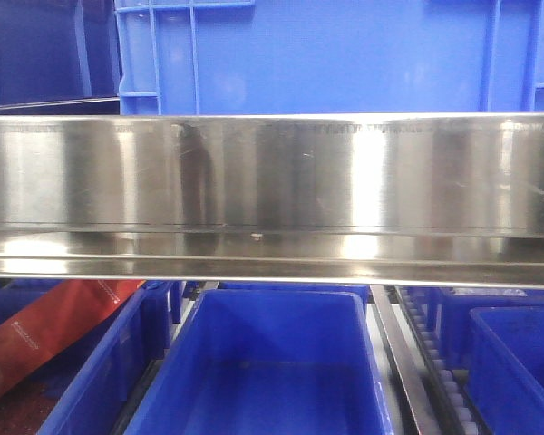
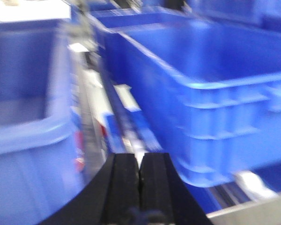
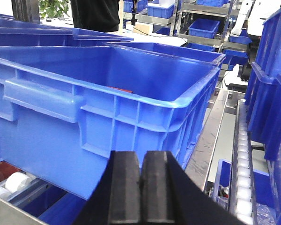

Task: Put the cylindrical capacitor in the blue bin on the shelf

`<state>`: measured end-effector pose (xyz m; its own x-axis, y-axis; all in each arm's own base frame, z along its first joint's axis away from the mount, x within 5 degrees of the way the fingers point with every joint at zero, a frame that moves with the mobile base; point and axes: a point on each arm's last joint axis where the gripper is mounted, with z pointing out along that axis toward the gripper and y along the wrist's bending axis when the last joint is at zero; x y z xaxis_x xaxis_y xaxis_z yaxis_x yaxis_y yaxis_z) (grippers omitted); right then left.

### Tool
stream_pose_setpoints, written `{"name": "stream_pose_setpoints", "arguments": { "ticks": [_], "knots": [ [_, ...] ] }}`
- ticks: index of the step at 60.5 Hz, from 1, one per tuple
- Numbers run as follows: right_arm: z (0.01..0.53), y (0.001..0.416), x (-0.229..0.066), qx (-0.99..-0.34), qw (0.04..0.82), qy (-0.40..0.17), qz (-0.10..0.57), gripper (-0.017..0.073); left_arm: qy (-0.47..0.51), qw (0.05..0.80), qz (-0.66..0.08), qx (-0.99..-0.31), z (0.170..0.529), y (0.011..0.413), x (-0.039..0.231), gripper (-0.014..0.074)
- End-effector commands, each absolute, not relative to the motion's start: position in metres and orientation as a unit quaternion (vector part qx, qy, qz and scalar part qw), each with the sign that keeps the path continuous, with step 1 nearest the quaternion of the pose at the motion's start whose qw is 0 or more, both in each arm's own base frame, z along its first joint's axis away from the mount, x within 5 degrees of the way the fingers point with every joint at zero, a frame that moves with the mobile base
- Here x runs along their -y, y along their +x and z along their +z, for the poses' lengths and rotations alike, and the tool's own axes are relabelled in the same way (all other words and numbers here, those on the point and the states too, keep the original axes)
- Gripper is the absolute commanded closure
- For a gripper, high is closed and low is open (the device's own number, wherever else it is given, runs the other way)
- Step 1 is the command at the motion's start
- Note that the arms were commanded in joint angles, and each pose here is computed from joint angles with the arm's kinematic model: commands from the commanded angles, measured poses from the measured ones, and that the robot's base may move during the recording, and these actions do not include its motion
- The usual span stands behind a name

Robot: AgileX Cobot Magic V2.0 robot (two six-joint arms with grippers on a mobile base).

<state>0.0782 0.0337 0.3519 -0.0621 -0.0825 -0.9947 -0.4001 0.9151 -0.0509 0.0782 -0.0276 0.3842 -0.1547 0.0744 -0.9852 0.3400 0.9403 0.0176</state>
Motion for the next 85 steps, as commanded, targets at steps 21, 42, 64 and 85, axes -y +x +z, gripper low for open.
{"name": "stream_pose_setpoints", "arguments": {
  "ticks": [21,42,64,85],
  "knots": [
    [0.354,0.077,-0.033,-0.708,0.676,-0.168,0.114,0.0702,0.039,0.719,-0.055,-0.691,0.257,0.048,0.006,0.0704],
    [0.355,0.077,-0.033,-0.706,0.679,-0.167,0.115,0.0702,0.033,0.716,-0.051,-0.696,0.208,0.056,0.007,0.0704],
    [0.355,0.077,-0.033,-0.706,0.679,-0.167,0.115,0.0702,0.033,0.717,-0.051,-0.694,0.208,0.056,0.007,0.0704],
    [0.355,0.077,-0.033,-0.706,0.679,-0.167,0.115,0.0702,0.033,0.717,-0.051,-0.694,0.208,0.056,0.007,0.0704]
  ]
}}
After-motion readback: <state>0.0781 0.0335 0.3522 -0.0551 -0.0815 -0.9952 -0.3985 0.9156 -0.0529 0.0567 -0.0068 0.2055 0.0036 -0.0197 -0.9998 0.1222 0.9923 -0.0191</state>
